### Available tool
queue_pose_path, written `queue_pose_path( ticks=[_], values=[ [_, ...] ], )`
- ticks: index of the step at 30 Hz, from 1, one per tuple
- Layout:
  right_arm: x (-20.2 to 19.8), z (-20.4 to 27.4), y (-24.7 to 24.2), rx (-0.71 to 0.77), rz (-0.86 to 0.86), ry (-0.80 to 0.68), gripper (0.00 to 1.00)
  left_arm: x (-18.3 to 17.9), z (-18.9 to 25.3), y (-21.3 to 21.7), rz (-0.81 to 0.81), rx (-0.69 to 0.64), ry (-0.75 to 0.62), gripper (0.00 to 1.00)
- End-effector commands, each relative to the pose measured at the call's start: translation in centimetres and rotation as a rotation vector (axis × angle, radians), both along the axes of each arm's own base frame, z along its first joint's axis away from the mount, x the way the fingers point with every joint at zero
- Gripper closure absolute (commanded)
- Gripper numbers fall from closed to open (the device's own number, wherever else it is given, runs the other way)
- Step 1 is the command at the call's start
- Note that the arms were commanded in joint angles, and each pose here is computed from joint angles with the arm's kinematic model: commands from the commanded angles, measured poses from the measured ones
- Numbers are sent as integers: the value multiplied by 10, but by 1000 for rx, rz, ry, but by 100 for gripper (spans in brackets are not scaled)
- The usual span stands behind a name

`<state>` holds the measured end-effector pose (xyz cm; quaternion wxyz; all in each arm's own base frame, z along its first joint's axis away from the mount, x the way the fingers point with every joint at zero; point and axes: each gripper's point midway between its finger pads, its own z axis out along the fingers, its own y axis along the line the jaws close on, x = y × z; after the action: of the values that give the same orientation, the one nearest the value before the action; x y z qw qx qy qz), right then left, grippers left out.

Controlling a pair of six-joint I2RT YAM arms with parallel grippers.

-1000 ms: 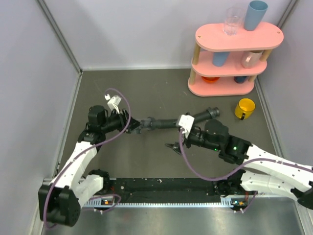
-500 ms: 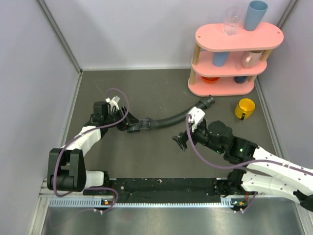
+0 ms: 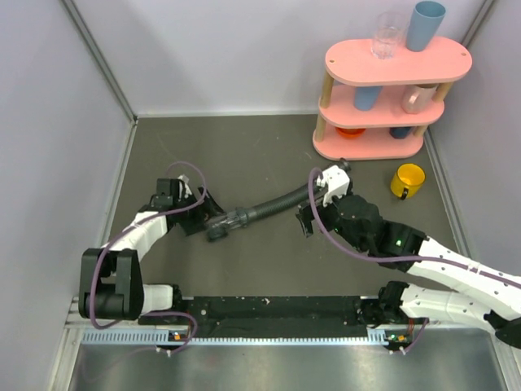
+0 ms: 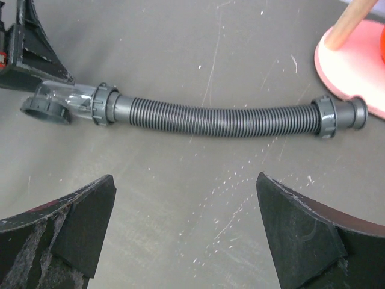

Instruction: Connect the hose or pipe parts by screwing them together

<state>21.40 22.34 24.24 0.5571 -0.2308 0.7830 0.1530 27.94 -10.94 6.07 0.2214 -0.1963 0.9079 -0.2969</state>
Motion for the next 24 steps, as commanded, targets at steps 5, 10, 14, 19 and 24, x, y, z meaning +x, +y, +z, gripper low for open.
queue_pose_path(
  ticks=[5,10,14,19,24],
  values=[
    [-9,20,-12,156,-112,104,1,14,60,47,122,245,-101,1],
    [-16,20,-30,249,-204,150,1,-3,134,7,-90,89,-387,1],
    [-21,29,-41,305,-212,131,1,-35,171,-15,-220,-5,-578,1],
    [-28,50,-54,414,-219,109,1,-72,195,-26,-303,-46,-800,1],
    [-30,55,-68,464,-243,77,1,-71,185,-4,-159,48,-885,1]
  ],
)
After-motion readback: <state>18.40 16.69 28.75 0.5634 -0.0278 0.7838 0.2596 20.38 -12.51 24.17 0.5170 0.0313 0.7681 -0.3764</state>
